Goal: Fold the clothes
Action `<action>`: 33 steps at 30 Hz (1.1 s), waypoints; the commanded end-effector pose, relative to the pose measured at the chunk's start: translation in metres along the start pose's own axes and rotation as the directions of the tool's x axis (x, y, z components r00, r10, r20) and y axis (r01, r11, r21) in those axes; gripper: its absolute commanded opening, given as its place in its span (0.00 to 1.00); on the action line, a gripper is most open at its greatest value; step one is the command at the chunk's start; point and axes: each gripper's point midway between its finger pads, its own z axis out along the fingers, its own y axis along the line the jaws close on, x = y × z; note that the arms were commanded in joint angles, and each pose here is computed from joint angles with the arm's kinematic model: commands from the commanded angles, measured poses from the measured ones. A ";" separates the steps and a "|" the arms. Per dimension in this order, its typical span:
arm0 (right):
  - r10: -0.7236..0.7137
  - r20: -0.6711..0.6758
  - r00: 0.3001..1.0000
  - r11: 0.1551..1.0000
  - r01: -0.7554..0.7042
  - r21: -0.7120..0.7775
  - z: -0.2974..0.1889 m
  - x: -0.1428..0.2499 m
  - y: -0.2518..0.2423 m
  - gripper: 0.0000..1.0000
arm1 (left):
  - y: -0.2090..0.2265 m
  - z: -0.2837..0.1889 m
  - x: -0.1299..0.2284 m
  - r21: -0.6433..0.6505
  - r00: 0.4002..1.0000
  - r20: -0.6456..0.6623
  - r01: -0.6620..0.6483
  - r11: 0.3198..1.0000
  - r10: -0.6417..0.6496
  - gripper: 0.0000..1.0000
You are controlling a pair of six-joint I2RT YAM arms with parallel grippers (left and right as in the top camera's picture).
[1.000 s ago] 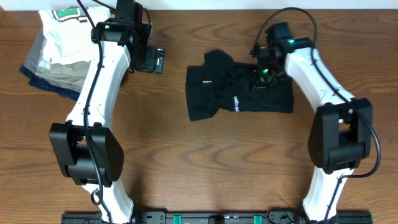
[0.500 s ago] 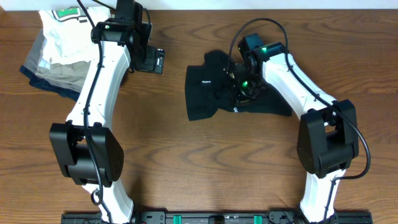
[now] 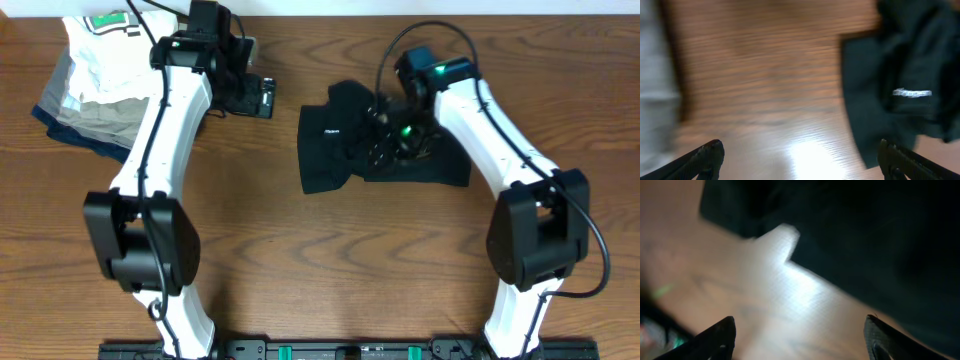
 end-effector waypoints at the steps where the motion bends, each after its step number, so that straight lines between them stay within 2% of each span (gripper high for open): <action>1: 0.113 0.098 0.989 0.991 -0.119 0.066 -0.024 -0.014 -0.036 0.79 | -0.033 0.036 0.012 0.250 0.997 -0.078 0.023 0.968 -0.004 0.98; 3: 0.147 0.133 0.980 0.986 -0.156 0.064 -0.030 -0.019 -0.051 0.79 | -0.043 0.050 0.016 0.323 0.995 -0.102 0.034 0.946 -0.001 0.98; 6: 0.182 0.157 0.971 0.980 -0.193 0.057 -0.036 -0.020 -0.067 0.79 | -0.044 0.065 0.022 0.349 0.990 -0.140 0.052 0.936 -0.003 1.00; 11: 0.220 0.174 0.960 0.971 -0.233 0.057 -0.042 -0.018 -0.086 0.78 | -0.050 0.075 0.029 0.401 0.987 -0.156 0.032 0.916 0.034 0.89; 15: 0.226 0.187 0.956 0.969 -0.240 0.058 -0.045 -0.019 -0.093 0.78 | -0.052 0.080 0.031 0.421 0.985 -0.165 0.030 0.906 0.044 0.87; 18: 0.226 0.192 0.955 0.969 -0.241 0.058 -0.046 -0.020 -0.095 0.77 | -0.053 0.089 0.036 0.423 0.981 -0.188 0.041 0.905 0.043 0.80; 25: 0.227 0.189 0.955 0.969 -0.241 0.058 -0.045 -0.019 -0.094 0.75 | -0.065 0.104 0.048 0.431 0.970 -0.235 0.043 0.901 0.066 0.80; 33: 0.234 0.168 0.957 0.967 -0.247 0.058 -0.044 -0.014 -0.093 0.74 | -0.062 0.127 0.056 0.328 0.932 -0.341 0.241 0.913 -0.124 0.80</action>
